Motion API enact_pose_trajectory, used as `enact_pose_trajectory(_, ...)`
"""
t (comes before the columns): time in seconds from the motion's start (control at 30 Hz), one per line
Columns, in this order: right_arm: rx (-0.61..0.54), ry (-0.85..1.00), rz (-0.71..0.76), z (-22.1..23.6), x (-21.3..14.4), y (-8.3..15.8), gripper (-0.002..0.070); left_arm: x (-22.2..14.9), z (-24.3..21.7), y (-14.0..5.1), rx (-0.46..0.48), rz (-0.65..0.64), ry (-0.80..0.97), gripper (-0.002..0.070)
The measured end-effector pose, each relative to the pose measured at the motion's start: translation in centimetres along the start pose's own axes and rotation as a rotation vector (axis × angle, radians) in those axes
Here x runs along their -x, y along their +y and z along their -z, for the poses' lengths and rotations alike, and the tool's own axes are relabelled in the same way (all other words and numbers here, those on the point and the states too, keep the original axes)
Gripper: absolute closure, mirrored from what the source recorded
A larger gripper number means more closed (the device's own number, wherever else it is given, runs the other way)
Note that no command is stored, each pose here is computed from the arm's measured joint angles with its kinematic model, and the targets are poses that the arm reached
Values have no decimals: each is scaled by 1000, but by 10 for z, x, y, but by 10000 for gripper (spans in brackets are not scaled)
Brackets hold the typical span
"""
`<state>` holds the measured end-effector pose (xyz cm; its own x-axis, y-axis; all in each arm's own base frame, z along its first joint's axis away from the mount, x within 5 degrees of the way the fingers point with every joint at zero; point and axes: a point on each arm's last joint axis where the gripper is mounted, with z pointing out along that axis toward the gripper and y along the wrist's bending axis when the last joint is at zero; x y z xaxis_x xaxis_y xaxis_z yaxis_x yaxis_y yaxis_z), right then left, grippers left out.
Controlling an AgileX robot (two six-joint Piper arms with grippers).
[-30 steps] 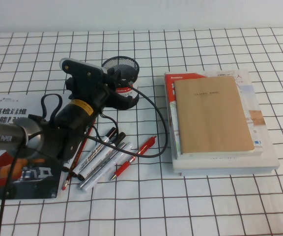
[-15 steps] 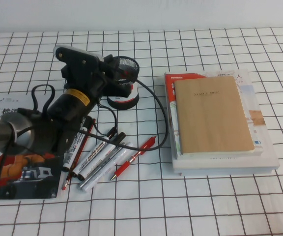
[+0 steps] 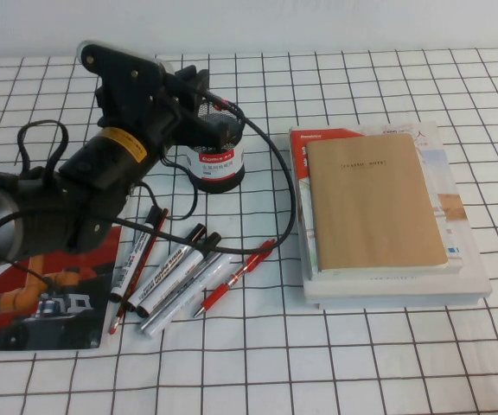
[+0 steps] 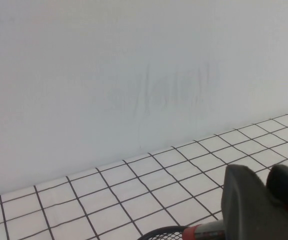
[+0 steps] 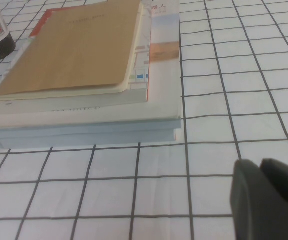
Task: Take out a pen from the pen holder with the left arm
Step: 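Take a marker out of the pen holder and lay it on the table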
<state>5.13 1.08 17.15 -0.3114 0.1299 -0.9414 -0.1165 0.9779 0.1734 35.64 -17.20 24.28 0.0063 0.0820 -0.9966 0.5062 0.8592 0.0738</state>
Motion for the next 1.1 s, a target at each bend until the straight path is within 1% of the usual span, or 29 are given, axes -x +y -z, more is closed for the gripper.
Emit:
enact_pose_trajectory(0.33, 0, 0, 0, 0, 0, 0, 690, 42, 26, 2, 15, -37, 66, 629)
enact_pose_trajectory(0.5, 0, 0, 0, 0, 0, 0, 690, 68, 50, 5, 42, -15, 120, 629)
enact_pose_trajectory(0.67, 0, 0, 0, 0, 0, 0, 690, 85, 73, 7, 70, -9, 204, 629)
enact_pose_trajectory(0.73, 0, 0, 0, 0, 0, 0, 690, 92, 79, 9, 86, -7, 257, 629)
enact_pose_trajectory(0.93, 0, 0, 0, 0, 0, 0, 690, 115, 88, 17, 146, 26, 533, 629)
enact_pose_trajectory(1.0, 0, 0, 0, 0, 0, 0, 690, 124, 89, 17, 143, 38, 614, 629)
enact_pose_trajectory(1.1, 0, 0, 0, 0, 0, 0, 690, 134, 87, 15, 88, 32, 723, 629)
